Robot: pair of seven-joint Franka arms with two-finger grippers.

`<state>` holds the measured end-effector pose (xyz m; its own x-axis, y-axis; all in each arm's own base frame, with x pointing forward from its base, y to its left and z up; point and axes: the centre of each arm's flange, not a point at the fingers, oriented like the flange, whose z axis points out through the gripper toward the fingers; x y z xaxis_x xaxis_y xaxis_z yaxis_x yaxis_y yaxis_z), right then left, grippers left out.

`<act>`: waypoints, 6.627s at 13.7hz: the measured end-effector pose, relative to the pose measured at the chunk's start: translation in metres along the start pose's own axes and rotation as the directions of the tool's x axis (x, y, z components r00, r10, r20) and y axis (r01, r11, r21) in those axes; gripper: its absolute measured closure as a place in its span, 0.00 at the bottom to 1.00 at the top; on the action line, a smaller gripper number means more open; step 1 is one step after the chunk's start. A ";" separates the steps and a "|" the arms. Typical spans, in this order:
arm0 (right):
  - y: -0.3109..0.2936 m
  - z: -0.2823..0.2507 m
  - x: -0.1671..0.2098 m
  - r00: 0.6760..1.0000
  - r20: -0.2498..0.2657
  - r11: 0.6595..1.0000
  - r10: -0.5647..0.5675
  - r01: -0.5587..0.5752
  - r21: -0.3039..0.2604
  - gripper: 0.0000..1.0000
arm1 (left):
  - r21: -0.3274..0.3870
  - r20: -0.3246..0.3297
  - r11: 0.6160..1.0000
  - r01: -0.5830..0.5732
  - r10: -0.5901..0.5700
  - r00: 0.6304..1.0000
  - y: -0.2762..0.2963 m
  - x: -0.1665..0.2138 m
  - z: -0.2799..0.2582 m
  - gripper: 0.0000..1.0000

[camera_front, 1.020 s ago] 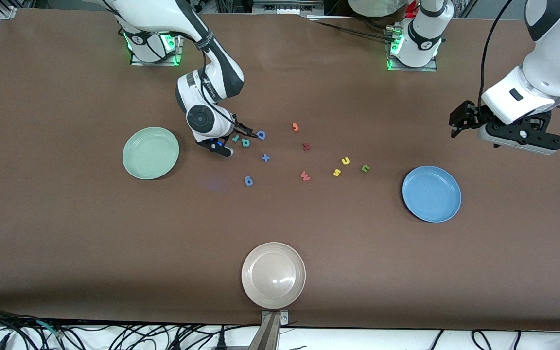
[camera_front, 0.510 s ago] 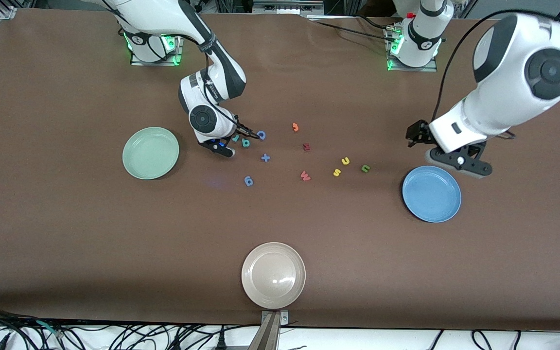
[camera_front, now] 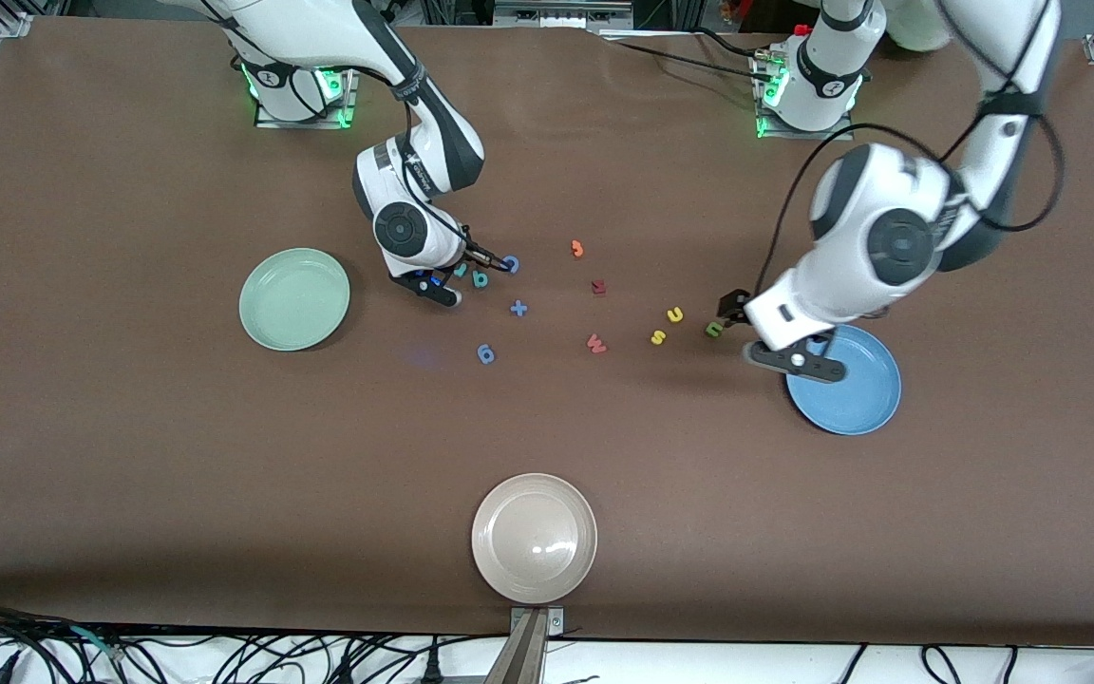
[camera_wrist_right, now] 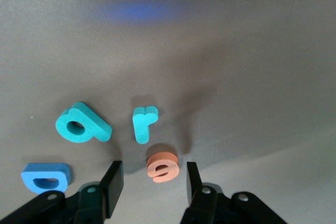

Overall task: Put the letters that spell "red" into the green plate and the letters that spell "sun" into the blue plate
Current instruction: 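Grasp the orange e with the right gripper while the left gripper reaches yellow s, then carry the e to the green plate while the left gripper carries s, then open both grippers to drop the letters onto their plates, then grasp the yellow u with the left gripper while the right gripper reaches teal r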

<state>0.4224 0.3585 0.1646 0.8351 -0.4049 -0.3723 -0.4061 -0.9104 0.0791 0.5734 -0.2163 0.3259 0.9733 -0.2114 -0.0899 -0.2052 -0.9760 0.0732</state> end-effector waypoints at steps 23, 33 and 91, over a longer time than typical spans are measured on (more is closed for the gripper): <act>0.025 -0.103 0.027 0.995 0.067 0.997 0.080 -0.079 -0.025 0.73 | 0.066 -0.051 0.998 0.021 -0.018 0.999 0.097 -0.018 0.167 0.41; 0.186 -0.171 0.143 0.987 0.084 0.983 -0.139 0.148 -0.112 0.73 | 0.115 -0.031 0.984 0.139 -0.136 0.990 0.073 0.001 0.103 0.77; 0.001 -0.023 0.046 0.990 -0.023 0.986 0.139 -0.141 -0.093 0.16 | 0.070 0.177 0.978 0.194 -0.204 0.963 0.060 0.001 0.127 0.00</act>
<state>0.4688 0.3371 0.1693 0.7791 -0.5294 -0.3359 -0.4832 -0.8484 0.2162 0.5486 -0.2820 0.2043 0.9608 -0.0142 -0.2769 -0.0193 -0.9997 -0.0156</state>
